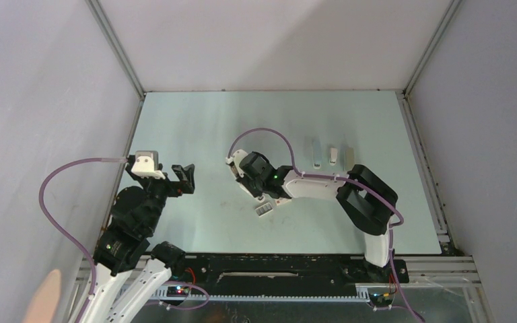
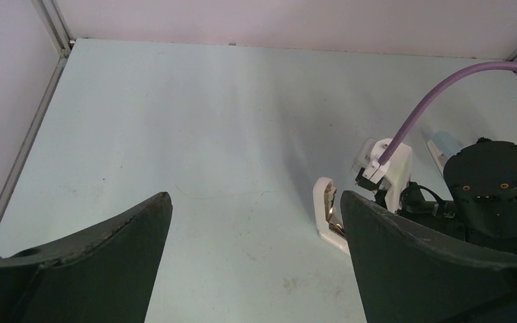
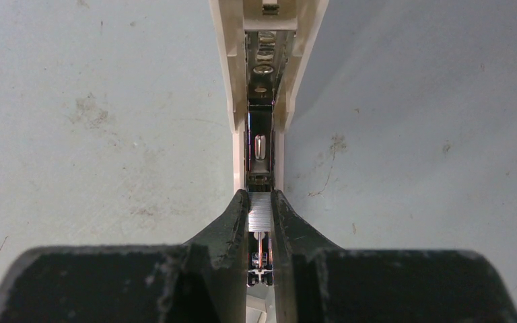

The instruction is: Load the staples into the stapler

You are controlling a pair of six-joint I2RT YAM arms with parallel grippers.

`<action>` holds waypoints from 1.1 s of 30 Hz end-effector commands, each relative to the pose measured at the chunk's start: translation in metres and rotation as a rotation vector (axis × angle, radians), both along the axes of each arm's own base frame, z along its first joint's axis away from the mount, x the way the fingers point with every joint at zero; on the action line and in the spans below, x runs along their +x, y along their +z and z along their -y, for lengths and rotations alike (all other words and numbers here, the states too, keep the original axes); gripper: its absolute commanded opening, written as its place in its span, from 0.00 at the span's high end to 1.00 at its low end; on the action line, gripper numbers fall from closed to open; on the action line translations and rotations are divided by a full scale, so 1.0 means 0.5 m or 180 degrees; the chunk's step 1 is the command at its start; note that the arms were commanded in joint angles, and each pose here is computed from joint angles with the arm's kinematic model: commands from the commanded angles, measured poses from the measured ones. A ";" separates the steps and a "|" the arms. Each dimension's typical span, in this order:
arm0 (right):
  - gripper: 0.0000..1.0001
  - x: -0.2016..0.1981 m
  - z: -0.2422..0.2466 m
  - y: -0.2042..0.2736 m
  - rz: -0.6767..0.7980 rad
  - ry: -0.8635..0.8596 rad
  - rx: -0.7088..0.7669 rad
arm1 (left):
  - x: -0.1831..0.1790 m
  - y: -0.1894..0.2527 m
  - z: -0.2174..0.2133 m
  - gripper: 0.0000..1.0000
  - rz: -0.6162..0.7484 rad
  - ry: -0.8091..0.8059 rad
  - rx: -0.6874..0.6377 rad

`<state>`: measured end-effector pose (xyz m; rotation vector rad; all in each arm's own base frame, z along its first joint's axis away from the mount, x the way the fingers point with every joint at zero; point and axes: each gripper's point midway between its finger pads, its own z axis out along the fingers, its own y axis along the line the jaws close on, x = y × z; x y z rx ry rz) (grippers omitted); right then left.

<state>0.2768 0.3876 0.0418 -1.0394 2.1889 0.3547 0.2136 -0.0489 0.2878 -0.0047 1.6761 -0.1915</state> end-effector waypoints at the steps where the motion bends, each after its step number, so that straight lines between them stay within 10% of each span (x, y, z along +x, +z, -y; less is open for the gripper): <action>1: 0.86 -0.009 0.020 0.013 -0.0005 -0.0050 -0.0010 | 0.005 0.002 0.001 0.02 0.0039 0.0002 -0.0002; 20: 0.51 0.011 0.007 0.084 0.0225 -0.0123 0.0263 | 0.006 0.000 0.001 0.02 0.0030 0.0006 0.0003; 33: 0.48 0.058 0.009 0.057 0.0232 -0.0319 0.0260 | 0.007 -0.001 0.001 0.02 0.0023 0.0009 0.0007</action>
